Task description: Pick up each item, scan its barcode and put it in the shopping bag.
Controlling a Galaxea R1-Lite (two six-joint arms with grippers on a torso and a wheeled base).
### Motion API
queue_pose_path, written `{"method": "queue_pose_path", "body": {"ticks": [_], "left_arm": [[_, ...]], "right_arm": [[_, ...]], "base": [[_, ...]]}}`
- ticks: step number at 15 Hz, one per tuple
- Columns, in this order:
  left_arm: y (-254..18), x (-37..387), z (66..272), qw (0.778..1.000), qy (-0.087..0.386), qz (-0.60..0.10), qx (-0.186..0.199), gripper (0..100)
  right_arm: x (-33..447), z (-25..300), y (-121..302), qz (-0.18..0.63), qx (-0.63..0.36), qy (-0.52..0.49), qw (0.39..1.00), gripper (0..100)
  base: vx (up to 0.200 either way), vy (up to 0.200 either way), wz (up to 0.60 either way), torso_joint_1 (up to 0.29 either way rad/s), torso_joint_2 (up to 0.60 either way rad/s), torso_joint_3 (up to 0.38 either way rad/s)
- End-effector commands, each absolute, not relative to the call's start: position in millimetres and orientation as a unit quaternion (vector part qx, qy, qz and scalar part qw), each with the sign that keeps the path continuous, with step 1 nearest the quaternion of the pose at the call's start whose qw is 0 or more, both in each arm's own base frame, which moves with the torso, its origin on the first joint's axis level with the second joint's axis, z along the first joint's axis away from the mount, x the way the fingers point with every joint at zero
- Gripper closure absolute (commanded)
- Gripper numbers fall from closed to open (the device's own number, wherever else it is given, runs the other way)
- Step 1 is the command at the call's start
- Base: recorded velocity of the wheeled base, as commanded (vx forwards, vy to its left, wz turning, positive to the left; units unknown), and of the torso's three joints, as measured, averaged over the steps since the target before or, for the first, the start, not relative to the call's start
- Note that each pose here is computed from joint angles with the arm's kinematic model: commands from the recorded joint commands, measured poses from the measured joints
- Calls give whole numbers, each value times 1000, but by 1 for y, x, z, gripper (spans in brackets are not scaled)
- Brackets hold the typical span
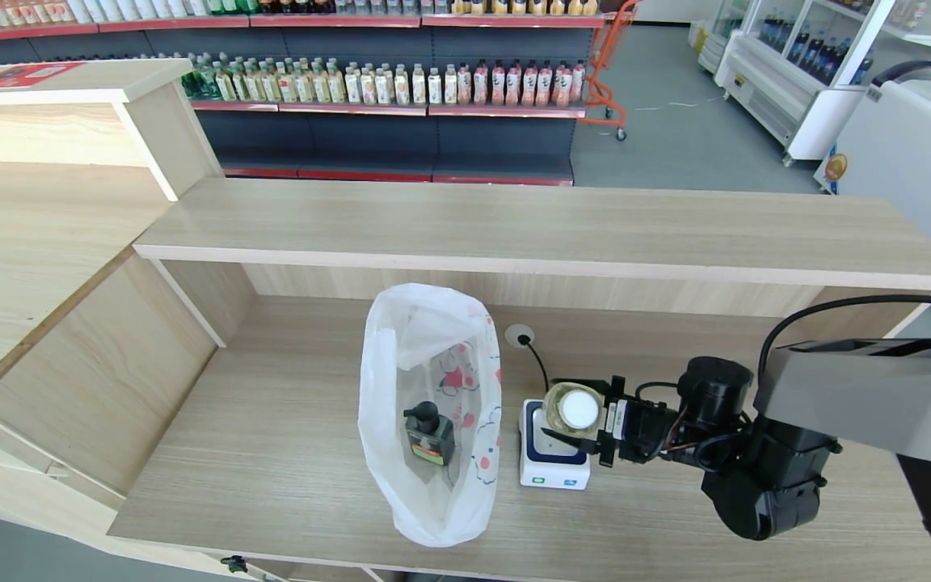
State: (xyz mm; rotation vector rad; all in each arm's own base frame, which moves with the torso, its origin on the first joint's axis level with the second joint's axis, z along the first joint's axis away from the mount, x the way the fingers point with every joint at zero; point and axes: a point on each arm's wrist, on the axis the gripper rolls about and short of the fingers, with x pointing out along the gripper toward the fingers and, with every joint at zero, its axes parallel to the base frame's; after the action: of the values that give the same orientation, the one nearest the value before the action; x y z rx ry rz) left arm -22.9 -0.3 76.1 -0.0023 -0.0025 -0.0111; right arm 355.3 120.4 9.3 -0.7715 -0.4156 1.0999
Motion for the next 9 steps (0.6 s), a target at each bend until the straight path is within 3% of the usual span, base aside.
{"method": "queue_pose_path", "body": {"ticks": [1, 4, 6, 9], "left_arm": [[0, -23, 76, 1000, -2, -6, -2, 0], [0, -23, 76, 1000, -2, -5, -2, 0], [0, -23, 76, 1000, -2, -5, -2, 0], [0, -23, 76, 1000, -2, -5, -2, 0]], "right_arm": [[352, 13, 120, 509, -346, -186, 766, 100], [337, 45, 103, 495, -277, -143, 811, 100], [312, 86, 96, 476, -206, -122, 846, 100], [281, 129, 106, 411, -82, -95, 903, 100]], "base": [[0, 0, 0, 0, 0, 0], [0, 0, 0, 0, 0, 0], [0, 0, 0, 0, 0, 0], [0, 0, 0, 0, 0, 0]]}}
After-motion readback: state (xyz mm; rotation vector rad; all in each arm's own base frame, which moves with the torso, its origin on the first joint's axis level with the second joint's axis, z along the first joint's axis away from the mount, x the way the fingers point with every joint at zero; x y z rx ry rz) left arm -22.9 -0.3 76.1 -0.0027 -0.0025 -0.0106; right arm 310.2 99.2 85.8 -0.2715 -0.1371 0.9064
